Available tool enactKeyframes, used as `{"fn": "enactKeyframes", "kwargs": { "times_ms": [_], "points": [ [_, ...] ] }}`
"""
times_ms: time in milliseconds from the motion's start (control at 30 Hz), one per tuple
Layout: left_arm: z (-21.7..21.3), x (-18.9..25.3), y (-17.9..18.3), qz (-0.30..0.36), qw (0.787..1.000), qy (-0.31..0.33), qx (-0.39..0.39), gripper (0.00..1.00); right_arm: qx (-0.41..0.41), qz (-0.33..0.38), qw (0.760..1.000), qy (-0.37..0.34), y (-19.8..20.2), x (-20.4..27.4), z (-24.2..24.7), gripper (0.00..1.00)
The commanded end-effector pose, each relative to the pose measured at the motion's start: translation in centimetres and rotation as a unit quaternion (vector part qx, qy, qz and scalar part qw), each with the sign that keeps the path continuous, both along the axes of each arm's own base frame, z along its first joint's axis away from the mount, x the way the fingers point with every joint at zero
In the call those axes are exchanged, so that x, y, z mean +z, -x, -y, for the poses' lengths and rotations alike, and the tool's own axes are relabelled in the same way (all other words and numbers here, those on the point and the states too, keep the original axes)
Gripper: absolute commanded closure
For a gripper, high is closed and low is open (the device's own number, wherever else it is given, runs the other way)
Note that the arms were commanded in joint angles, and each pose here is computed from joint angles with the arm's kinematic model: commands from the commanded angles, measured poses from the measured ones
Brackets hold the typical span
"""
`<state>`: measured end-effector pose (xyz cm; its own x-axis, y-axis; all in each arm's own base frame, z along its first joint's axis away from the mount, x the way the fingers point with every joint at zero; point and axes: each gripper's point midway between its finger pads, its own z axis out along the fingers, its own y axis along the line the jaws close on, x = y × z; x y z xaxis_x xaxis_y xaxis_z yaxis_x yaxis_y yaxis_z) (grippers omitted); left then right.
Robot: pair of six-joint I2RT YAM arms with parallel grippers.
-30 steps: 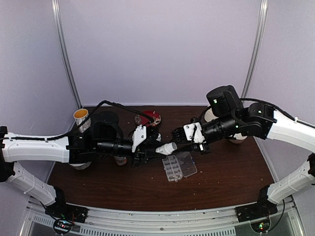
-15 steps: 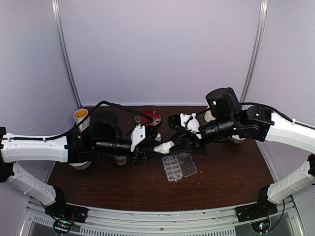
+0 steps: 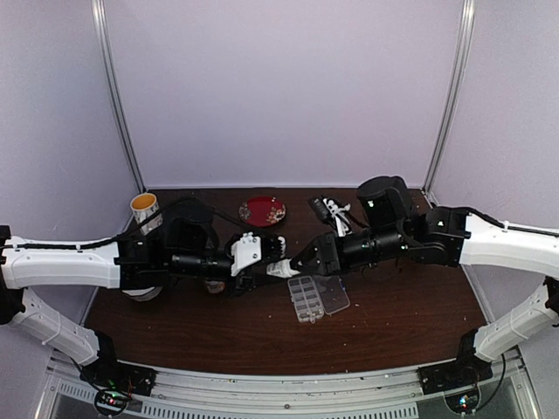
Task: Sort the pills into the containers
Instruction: Screw the lid of the pill bottle onto the pill bottle.
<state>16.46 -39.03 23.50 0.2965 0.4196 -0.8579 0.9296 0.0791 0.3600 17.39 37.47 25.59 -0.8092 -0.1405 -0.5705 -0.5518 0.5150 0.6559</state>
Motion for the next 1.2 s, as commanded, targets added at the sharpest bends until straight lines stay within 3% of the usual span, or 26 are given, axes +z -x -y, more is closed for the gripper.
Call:
{"fn": "enactKeyframes", "kwargs": {
  "times_ms": [0, 167, 267, 367, 467, 533, 633, 700, 767, 867, 933, 1067, 1167],
  "points": [
    [1.1, 5.0, -0.9, 0.107, 0.993, 0.048, -0.007, 1.00, -0.132, -0.194, 0.971, -0.047, -0.4, -3.1, 0.2, 1.00],
    [1.1, 4.2, -1.5, 0.174, 0.984, 0.027, -0.010, 1.00, -0.198, -0.293, 0.925, -0.138, -1.1, -0.9, 0.2, 1.00],
    [1.1, 3.4, -1.9, 0.199, 0.980, 0.016, -0.008, 1.00, -0.205, -0.302, 0.918, -0.154, -1.5, 0.2, 0.0, 0.99],
    [1.1, 3.0, -2.0, 0.194, 0.981, 0.010, -0.007, 1.00, -0.193, -0.284, 0.924, -0.166, -1.7, 0.9, -0.1, 0.82],
    [0.7, 2.2, -1.7, 0.174, 0.985, 0.002, -0.007, 1.00, -0.183, -0.215, 0.949, -0.141, -1.9, 1.2, 1.2, 0.51],
    [0.3, 1.2, -1.6, 0.162, 0.987, -0.009, -0.007, 1.00, -0.164, -0.134, 0.971, -0.115, -2.4, 1.7, 2.4, 0.34],
    [-0.3, 0.1, -1.4, 0.142, 0.990, -0.024, -0.002, 1.00, -0.125, 0.042, 0.990, -0.041, -3.9, 1.7, 5.4, 0.18],
    [-0.5, 0.0, -0.9, 0.125, 0.992, -0.019, -0.005, 1.00, -0.048, 0.158, 0.986, -0.016, -3.6, 2.2, 5.9, 0.17],
    [-0.5, 0.1, -0.3, 0.109, 0.994, -0.009, -0.013, 1.00, 0.045, 0.277, 0.960, 0.004, -2.5, 2.8, 5.8, 0.23],
    [-0.4, 0.7, 0.3, 0.084, 0.996, 0.008, -0.021, 1.00, 0.144, 0.425, 0.893, 0.017, -1.0, 4.2, 5.3, 0.32],
    [-0.4, 1.1, 0.6, 0.070, 0.997, 0.017, -0.024, 1.00, 0.210, 0.500, 0.840, 0.019, 0.7, 4.6, 4.9, 0.31],
    [-0.3, 1.7, 1.0, 0.049, 0.998, 0.030, -0.027, 1.00, 0.281, 0.578, 0.764, 0.055, 2.1, 4.4, 3.9, 0.28],
    [-0.3, 1.9, 1.3, 0.039, 0.998, 0.035, -0.030, 1.00, 0.321, 0.593, 0.735, 0.069, 2.9, 4.3, 3.1, 0.31]
  ]
}}
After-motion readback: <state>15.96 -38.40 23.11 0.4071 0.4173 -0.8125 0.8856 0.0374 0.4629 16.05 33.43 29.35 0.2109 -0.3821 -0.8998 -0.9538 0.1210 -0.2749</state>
